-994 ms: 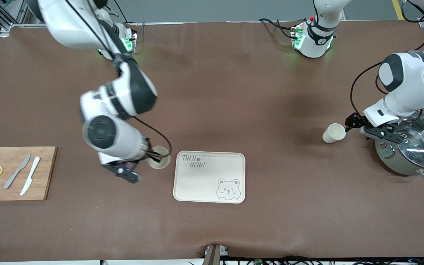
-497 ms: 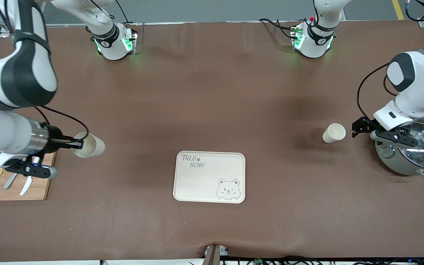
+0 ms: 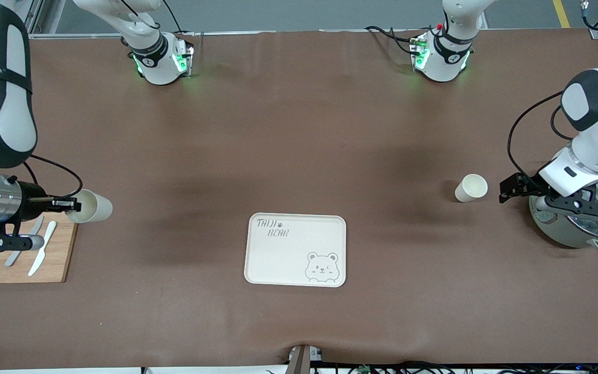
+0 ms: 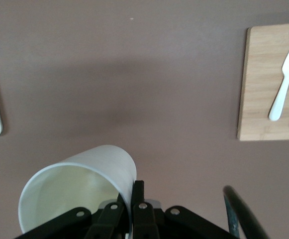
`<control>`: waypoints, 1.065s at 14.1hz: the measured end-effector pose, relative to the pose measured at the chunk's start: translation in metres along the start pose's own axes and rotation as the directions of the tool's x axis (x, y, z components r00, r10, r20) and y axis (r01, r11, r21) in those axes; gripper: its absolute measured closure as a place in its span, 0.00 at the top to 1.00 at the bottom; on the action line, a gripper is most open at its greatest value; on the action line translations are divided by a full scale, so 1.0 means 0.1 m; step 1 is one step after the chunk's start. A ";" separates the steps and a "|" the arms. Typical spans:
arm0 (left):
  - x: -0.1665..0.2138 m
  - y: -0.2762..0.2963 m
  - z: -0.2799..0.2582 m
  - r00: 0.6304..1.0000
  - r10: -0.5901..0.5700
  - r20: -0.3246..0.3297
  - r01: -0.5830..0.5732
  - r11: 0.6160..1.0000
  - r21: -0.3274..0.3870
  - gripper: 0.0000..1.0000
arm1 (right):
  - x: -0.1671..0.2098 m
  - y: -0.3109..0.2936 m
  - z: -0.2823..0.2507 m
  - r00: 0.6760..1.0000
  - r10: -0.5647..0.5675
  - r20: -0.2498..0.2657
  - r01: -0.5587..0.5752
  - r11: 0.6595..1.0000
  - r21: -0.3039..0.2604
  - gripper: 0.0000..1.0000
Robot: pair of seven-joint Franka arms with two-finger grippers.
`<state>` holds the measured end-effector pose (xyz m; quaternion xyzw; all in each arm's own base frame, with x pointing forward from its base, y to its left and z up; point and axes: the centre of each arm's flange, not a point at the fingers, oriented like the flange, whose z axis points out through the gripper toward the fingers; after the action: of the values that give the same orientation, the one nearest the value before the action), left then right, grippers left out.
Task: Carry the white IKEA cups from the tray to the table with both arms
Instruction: 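Carry the cup toward the cutting board while the left gripper withdraws, then lower the cup beside the cutting board while the left gripper returns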
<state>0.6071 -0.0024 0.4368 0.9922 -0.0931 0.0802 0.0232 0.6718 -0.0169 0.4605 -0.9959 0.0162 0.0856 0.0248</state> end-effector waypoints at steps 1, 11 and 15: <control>0.06 0.13 -0.02 1.000 -0.018 -0.003 0.018 1.000 0.010 1.00 | 0.00 0.01 0.12 1.000 -0.003 -0.020 0.003 1.000 -0.006 0.04; 0.32 1.38 0.10 0.986 -0.168 -0.009 0.168 0.986 0.017 1.00 | -0.21 0.09 1.28 0.987 0.011 -0.160 -0.014 1.000 -0.013 0.04; 0.35 1.91 0.16 0.977 -0.214 -0.002 0.214 0.977 -0.006 1.00 | -0.34 0.16 1.71 0.985 0.021 -0.173 -0.024 1.000 -0.015 0.04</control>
<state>0.6072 -0.1967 0.4323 0.9962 0.0140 0.0783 0.0346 0.6086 -0.0227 0.2971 -0.9995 0.0286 -0.0008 0.0139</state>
